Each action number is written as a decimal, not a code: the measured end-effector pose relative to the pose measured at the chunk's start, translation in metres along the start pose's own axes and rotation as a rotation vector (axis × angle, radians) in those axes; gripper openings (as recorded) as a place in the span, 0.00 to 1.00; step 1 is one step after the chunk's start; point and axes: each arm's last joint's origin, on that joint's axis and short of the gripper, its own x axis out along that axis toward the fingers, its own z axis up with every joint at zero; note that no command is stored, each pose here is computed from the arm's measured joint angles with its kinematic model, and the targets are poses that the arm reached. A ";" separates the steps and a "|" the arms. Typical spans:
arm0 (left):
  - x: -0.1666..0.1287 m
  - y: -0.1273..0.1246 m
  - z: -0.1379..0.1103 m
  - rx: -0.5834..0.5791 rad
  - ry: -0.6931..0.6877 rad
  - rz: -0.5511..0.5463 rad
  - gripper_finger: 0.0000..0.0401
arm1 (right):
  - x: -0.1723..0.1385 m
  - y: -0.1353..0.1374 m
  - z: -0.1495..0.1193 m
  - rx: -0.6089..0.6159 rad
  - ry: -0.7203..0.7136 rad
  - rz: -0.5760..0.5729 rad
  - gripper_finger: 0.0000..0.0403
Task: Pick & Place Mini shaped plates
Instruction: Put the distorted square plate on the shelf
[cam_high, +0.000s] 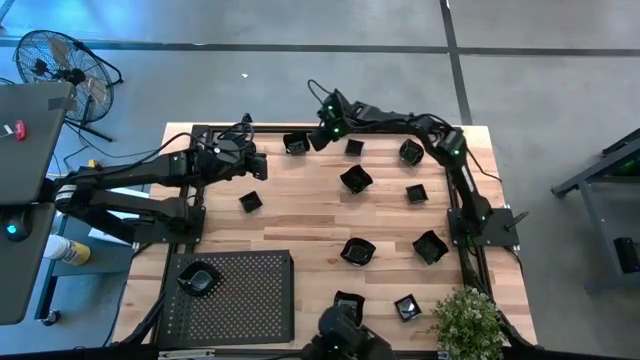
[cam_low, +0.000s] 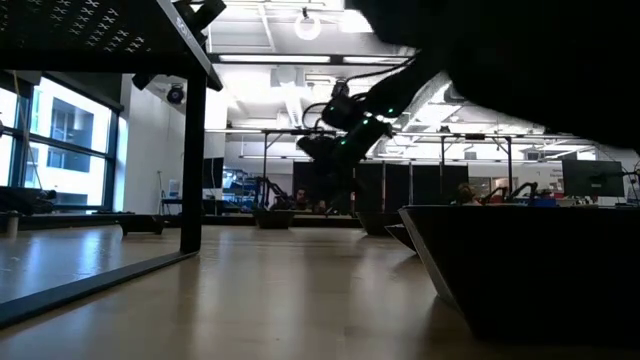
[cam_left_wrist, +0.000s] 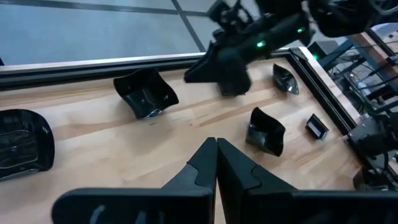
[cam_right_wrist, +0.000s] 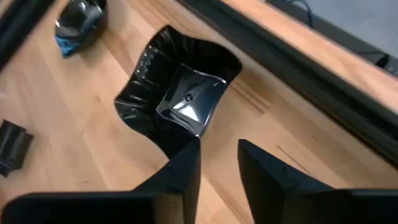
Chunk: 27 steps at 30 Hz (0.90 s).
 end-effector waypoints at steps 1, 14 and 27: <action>0.000 0.000 0.000 0.000 0.000 0.000 0.00 | 0.005 0.000 0.000 0.000 0.008 0.000 0.28; 0.000 0.000 0.000 -0.025 0.002 -0.004 0.00 | 0.022 0.001 0.001 0.020 0.025 0.049 0.27; 0.000 0.000 0.000 -0.027 0.010 -0.011 0.00 | 0.025 0.002 0.002 0.091 0.003 0.057 0.21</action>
